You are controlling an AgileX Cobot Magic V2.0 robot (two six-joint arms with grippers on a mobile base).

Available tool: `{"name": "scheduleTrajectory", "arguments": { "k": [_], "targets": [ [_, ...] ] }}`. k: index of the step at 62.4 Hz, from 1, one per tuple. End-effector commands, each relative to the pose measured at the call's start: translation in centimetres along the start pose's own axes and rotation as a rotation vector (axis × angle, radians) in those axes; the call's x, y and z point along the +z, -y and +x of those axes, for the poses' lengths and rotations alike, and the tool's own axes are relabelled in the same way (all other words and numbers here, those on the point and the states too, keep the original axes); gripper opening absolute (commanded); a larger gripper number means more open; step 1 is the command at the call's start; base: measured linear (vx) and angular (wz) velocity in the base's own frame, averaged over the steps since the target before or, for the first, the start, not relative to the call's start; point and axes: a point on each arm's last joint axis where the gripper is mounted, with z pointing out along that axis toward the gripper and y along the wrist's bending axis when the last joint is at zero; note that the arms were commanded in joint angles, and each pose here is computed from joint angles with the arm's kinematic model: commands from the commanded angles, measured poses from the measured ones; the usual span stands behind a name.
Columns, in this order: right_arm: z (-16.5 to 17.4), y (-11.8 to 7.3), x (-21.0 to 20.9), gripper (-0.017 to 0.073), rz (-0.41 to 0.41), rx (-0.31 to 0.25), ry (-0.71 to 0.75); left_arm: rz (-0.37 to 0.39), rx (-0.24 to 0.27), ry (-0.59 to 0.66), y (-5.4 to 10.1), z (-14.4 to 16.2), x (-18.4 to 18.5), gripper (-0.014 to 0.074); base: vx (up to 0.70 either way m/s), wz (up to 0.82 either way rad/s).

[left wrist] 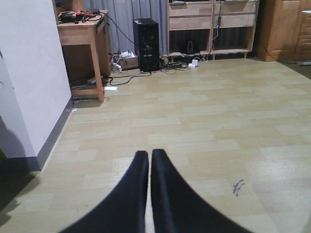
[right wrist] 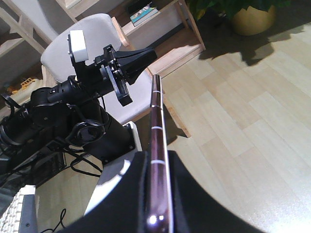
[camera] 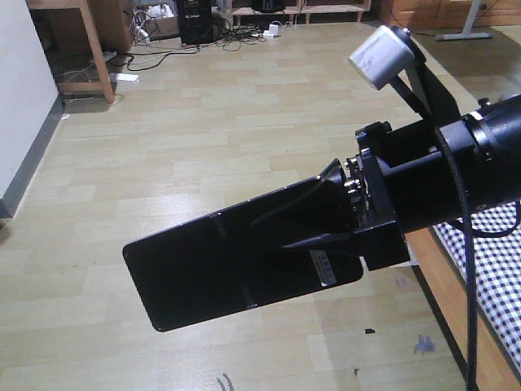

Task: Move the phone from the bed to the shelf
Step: 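Hold the phone in the right gripper while the base turns away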

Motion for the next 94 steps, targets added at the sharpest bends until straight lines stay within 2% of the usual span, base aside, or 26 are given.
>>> {"name": "scheduleTrajectory", "arguments": {
  "k": [1, 94],
  "targets": [
    [-0.86, -2.01, -0.93, -0.0002, -0.085, -0.023, 0.054, -0.003, -0.009, 0.071, -0.02, -0.43, -0.03, 0.0001, 0.13, 0.08],
    [-0.89, -2.04, -0.94, -0.0002, -0.087, -0.022, 0.057, -0.003, -0.009, 0.071, -0.02, -0.43, -0.03, 0.0001, 0.22, -0.01]
  ]
}}
